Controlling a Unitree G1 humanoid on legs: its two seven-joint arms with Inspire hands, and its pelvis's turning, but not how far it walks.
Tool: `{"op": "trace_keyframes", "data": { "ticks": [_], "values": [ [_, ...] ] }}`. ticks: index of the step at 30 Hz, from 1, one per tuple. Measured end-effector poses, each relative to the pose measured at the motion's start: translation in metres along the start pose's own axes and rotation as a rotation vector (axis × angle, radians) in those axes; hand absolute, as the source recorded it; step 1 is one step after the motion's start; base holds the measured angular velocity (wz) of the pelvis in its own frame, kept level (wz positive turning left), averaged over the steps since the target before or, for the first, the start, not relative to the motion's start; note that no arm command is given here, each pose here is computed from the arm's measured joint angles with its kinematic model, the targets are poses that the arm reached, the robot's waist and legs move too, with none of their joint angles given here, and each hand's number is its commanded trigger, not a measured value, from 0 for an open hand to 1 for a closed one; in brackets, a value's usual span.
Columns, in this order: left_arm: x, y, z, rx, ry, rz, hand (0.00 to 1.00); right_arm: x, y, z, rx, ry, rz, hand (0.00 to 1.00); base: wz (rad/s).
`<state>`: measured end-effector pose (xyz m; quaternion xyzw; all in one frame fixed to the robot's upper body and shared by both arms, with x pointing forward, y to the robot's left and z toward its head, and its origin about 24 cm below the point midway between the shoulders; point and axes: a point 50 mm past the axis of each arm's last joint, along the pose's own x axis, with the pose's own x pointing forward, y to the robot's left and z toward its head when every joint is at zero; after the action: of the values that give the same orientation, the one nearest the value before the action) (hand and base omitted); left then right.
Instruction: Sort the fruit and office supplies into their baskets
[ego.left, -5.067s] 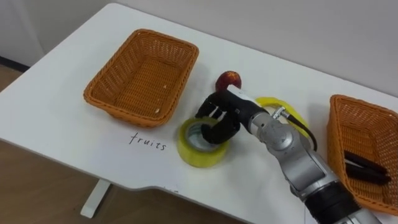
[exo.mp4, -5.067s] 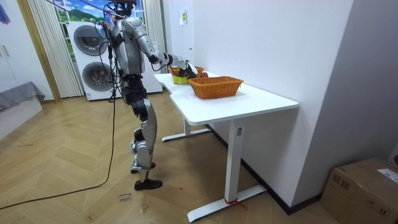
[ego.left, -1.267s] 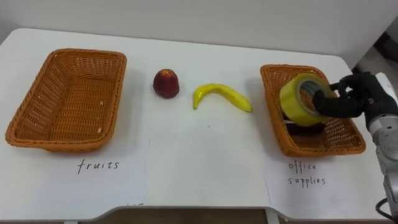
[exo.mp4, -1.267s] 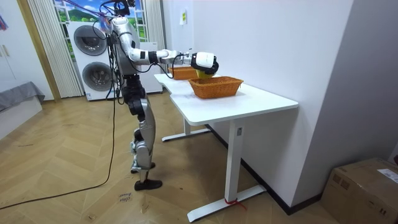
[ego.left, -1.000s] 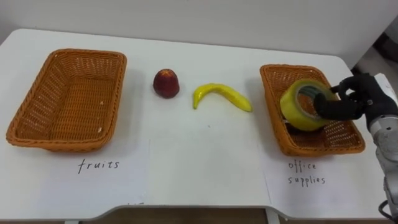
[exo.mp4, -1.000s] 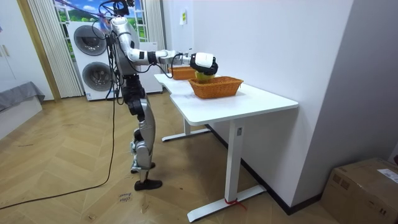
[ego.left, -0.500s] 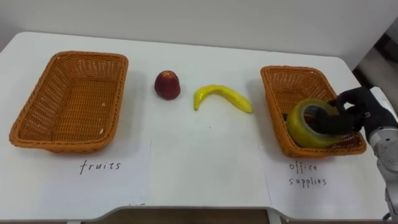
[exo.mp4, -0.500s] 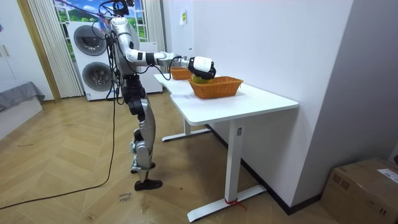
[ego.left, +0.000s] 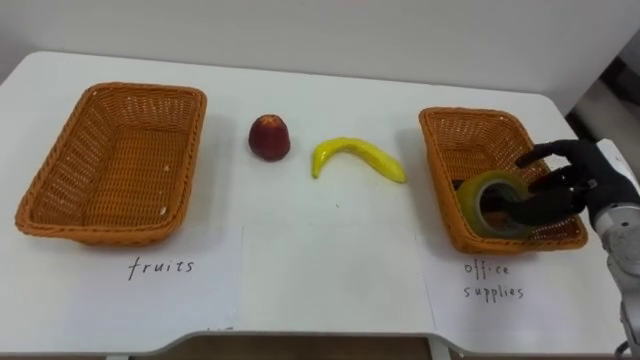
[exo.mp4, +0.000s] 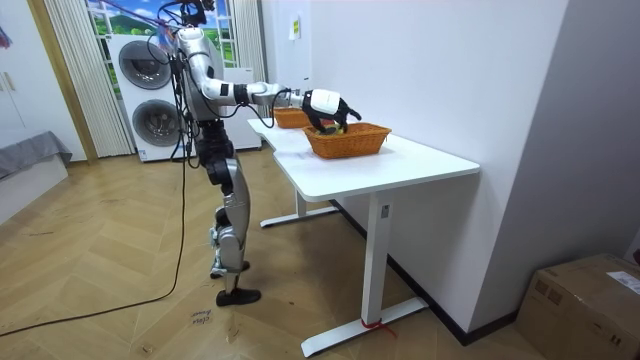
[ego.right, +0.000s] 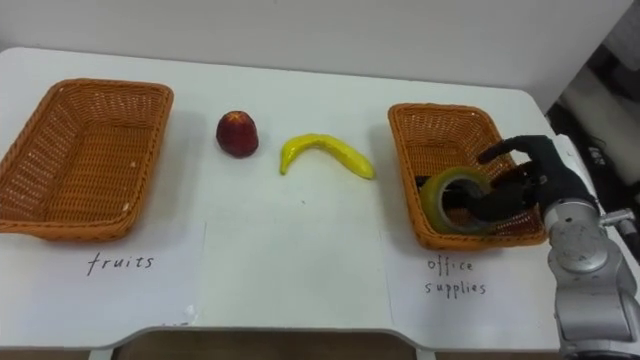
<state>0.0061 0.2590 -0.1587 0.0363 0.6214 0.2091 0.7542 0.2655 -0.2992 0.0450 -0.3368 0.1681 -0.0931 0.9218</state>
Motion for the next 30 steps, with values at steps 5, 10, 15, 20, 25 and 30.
{"op": "trace_keyframes", "data": {
  "ticks": [5, 10, 15, 20, 25, 30],
  "values": [
    [0.000, 0.000, 0.000, 0.000, 0.000, 0.000, 0.00, 0.000, 0.000, 0.000, 0.000, 0.000, 0.000, 0.00, 0.00],
    [0.000, 0.000, 0.000, -0.006, 0.000, -0.001, 0.00, 0.000, 0.000, 0.000, 0.010, -0.001, -0.001, 0.00, 0.00],
    [0.001, -0.001, 0.004, -0.008, -0.009, 0.003, 0.00, 0.000, 0.000, 0.001, 0.080, -0.010, -0.005, 0.00, -0.03],
    [0.001, 0.000, 0.004, -0.008, -0.010, 0.008, 0.00, -0.001, -0.002, 0.007, 0.115, -0.037, -0.029, 0.00, -0.07],
    [0.001, 0.001, 0.005, -0.010, -0.011, 0.023, 0.00, -0.002, -0.006, 0.018, 0.112, -0.085, -0.050, 0.00, -0.02],
    [0.001, 0.001, 0.007, -0.011, -0.017, 0.030, 0.00, -0.005, -0.009, 0.027, 0.108, -0.132, -0.063, 0.00, 0.00]
  ]
}}
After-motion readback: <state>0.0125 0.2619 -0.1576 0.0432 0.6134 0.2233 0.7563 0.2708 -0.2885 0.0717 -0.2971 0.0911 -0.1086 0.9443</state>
